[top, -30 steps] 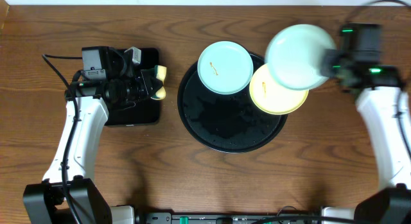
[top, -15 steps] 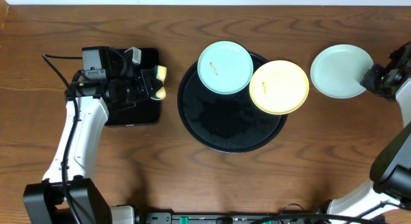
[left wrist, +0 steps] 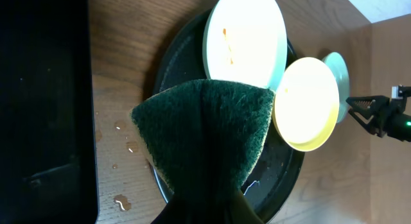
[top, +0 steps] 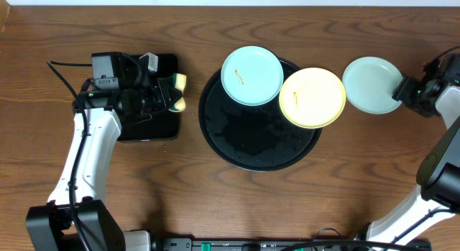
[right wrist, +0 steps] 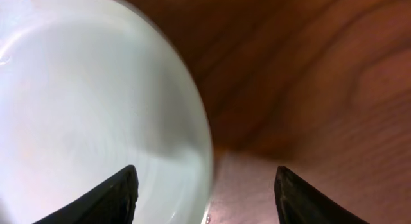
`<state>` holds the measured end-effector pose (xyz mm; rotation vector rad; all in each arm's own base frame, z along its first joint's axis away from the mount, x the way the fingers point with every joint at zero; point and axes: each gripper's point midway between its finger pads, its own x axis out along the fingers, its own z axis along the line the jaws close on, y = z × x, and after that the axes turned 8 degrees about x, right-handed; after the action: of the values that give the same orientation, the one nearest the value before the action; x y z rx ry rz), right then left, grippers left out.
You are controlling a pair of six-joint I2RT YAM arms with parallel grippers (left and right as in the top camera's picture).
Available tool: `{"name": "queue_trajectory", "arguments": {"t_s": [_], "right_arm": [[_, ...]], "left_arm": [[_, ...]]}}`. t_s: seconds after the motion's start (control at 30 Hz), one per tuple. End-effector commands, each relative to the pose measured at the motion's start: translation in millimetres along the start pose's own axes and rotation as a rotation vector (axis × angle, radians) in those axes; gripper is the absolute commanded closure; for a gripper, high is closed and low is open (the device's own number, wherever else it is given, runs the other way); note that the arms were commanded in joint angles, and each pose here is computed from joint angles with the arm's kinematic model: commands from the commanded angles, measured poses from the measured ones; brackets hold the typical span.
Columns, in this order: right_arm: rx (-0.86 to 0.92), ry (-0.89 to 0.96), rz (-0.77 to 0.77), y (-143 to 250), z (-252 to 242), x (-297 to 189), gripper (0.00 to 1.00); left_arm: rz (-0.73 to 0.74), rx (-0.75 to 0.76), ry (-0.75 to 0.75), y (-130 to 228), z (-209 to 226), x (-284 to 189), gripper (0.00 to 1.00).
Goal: Clean dirty plates on tray and stack at the side
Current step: 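Carry the light blue plate with right gripper to the table's right side, then release the plate and move right gripper to the yellow plate rim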
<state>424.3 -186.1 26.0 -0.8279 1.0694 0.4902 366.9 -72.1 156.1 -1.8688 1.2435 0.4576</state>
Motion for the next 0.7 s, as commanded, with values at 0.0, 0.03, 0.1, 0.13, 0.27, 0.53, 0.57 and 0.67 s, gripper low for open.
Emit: {"name": "queue_trajectory", "arguments": {"t_s": [0.0, 0.03, 0.1, 0.13, 0.27, 0.53, 0.57, 0.67], "right_arm": [[-0.066, -0.055, -0.045, -25, 11, -31, 0.33], [-0.083, -0.096, -0.031, -27, 21, -41, 0.34], [-0.145, -0.223, 0.016, -25, 50, -65, 0.34], [-0.191, -0.291, 0.045, -21, 65, -78, 0.34], [-0.291, -0.368, 0.162, 4, 95, -109, 0.33], [-0.471, -0.332, 0.301, 62, 139, -97, 0.47], [-0.503, -0.299, 0.305, 68, 142, -92, 0.46], [-0.601, -0.207, 0.307, 83, 153, -81, 0.46]], "left_arm": [[-0.008, 0.004, -0.023, -1, 4, -2, 0.92], [-0.009, 0.003, -0.029, -1, 5, -2, 0.92], [-0.009, 0.003, -0.030, -1, 5, -2, 0.92], [-0.009, 0.003, -0.030, -1, 5, -2, 0.92], [-0.011, 0.003, -0.048, -1, 9, -2, 0.92], [-0.003, -0.009, -0.152, 2, 26, -4, 0.93], [0.001, -0.008, -0.152, 3, 26, -4, 0.92], [0.007, -0.007, -0.152, 4, 27, -4, 0.92]]}}
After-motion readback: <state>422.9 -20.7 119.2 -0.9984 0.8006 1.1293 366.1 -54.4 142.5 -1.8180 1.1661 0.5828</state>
